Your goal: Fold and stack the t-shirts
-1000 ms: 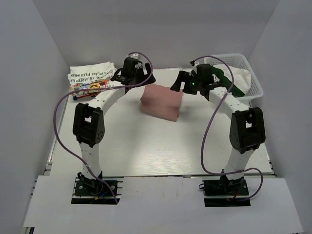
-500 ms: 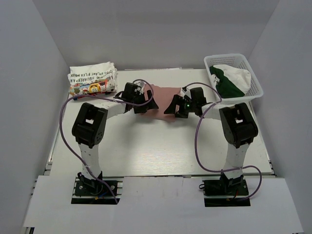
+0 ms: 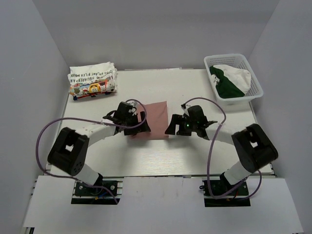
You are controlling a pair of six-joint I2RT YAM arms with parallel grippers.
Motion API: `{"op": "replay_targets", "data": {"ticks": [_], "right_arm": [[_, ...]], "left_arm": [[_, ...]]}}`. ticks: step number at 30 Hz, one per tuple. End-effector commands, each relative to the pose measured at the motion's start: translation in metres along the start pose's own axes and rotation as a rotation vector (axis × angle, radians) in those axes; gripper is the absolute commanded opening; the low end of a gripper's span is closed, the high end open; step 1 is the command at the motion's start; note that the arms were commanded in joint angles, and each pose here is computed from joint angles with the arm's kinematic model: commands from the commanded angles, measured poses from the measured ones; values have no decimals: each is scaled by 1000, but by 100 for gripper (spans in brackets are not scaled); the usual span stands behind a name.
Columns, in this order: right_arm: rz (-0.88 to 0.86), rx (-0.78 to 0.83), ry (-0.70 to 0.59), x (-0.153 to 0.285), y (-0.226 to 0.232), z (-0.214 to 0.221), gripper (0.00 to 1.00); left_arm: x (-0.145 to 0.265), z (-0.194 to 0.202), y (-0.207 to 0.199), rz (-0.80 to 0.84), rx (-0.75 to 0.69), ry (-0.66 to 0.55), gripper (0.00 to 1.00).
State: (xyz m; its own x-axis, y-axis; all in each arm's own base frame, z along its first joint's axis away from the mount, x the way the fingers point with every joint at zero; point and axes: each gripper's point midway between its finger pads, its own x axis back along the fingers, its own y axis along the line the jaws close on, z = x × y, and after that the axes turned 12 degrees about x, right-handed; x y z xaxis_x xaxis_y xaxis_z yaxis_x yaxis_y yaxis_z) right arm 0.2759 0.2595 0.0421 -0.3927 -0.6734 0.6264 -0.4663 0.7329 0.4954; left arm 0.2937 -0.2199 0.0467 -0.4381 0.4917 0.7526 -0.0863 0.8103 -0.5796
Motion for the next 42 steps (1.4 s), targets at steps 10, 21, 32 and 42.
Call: {"op": "replay_targets", "data": {"ticks": [10, 21, 32, 42], "right_arm": [[50, 144, -144, 66, 36, -18, 90], [49, 145, -54, 44, 31, -16, 90], [34, 134, -38, 39, 33, -15, 90], [41, 136, -84, 45, 37, -27, 90]], "left_arm": [[95, -60, 16, -206, 14, -390, 100], [30, -98, 58, -439, 67, -257, 96], [-29, -82, 83, -357, 94, -97, 73], [-49, -54, 76, -235, 71, 28, 0]]}}
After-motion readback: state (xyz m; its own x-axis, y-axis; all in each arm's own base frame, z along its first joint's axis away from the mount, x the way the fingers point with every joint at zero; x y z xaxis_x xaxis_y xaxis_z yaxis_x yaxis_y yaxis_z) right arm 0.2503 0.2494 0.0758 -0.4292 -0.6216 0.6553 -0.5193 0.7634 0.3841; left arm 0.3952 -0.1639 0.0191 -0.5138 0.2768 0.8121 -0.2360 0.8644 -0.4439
